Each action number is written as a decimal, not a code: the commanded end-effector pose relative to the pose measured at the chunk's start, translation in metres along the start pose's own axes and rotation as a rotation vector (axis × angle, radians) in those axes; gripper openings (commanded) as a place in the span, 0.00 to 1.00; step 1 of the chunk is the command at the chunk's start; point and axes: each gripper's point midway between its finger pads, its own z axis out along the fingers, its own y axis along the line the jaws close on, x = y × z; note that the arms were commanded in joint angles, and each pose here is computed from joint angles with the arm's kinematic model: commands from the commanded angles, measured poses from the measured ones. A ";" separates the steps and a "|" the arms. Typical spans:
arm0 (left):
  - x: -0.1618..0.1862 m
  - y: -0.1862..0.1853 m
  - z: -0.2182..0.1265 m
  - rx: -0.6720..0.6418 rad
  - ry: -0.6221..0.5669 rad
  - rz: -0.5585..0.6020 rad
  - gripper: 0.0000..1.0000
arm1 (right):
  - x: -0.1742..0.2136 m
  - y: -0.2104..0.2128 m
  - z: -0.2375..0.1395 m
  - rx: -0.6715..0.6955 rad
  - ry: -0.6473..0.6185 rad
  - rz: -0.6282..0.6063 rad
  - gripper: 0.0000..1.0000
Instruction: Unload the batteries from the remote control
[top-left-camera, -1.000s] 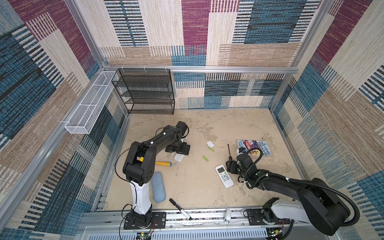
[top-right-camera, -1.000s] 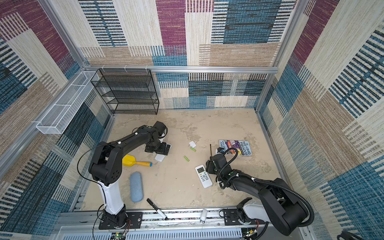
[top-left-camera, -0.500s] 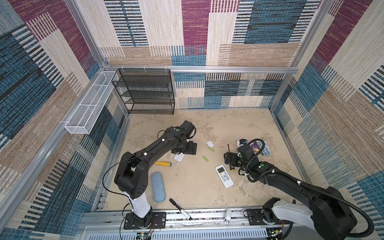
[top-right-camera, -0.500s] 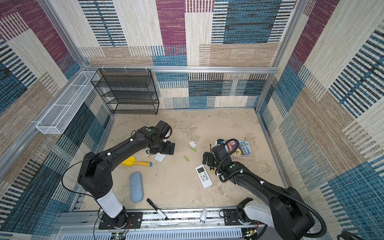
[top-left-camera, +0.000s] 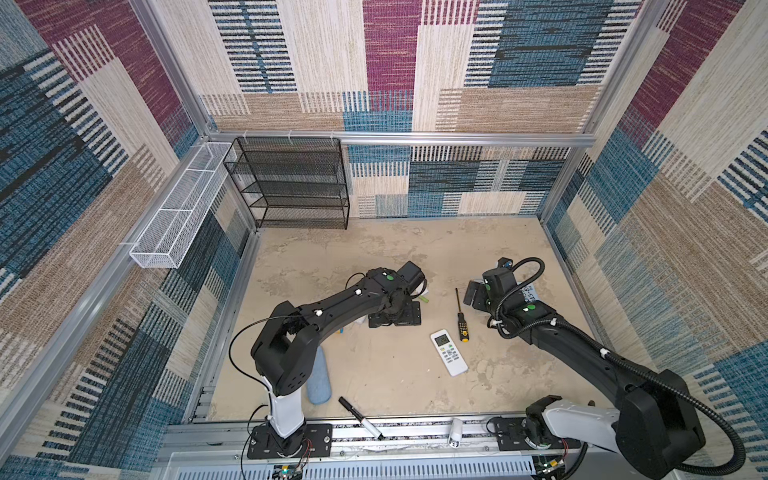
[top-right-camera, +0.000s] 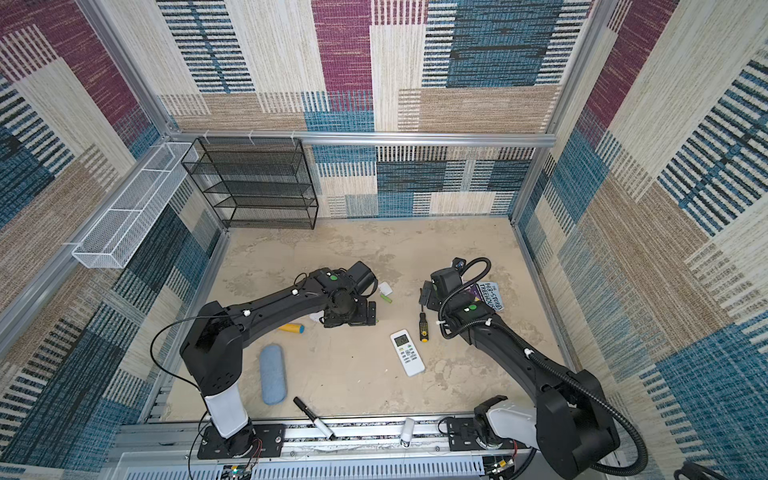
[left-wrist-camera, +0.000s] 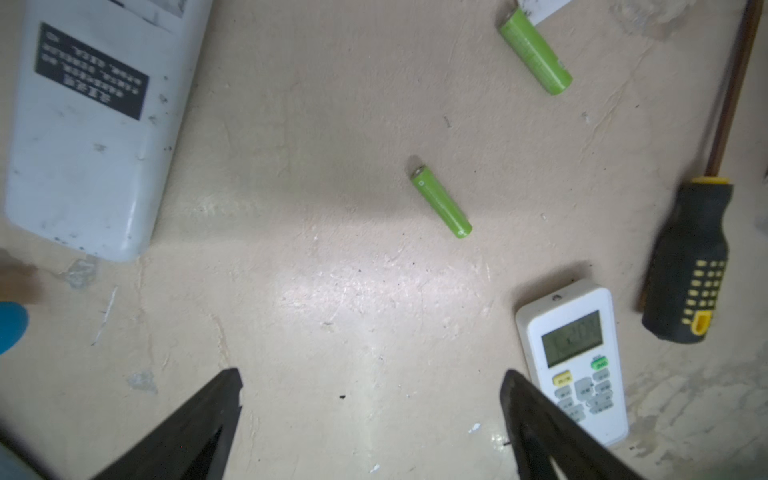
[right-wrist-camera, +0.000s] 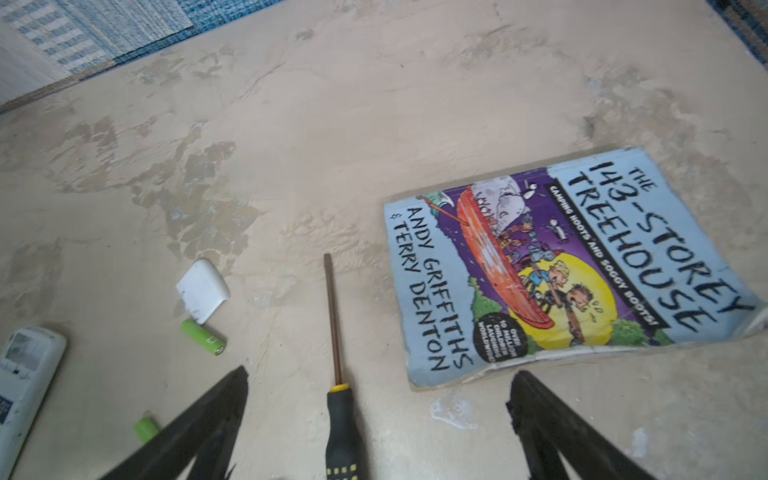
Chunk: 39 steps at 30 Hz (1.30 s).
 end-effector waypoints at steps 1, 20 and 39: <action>0.006 -0.025 0.005 0.048 0.028 -0.060 0.99 | -0.012 -0.013 0.004 0.039 -0.045 0.003 1.00; 0.049 -0.111 0.048 0.038 0.067 -0.188 0.99 | -0.023 -0.032 0.000 -0.023 -0.078 -0.010 1.00; 0.055 -0.105 0.068 -0.053 0.090 -0.203 0.73 | -0.027 -0.030 -0.007 -0.070 -0.106 -0.002 1.00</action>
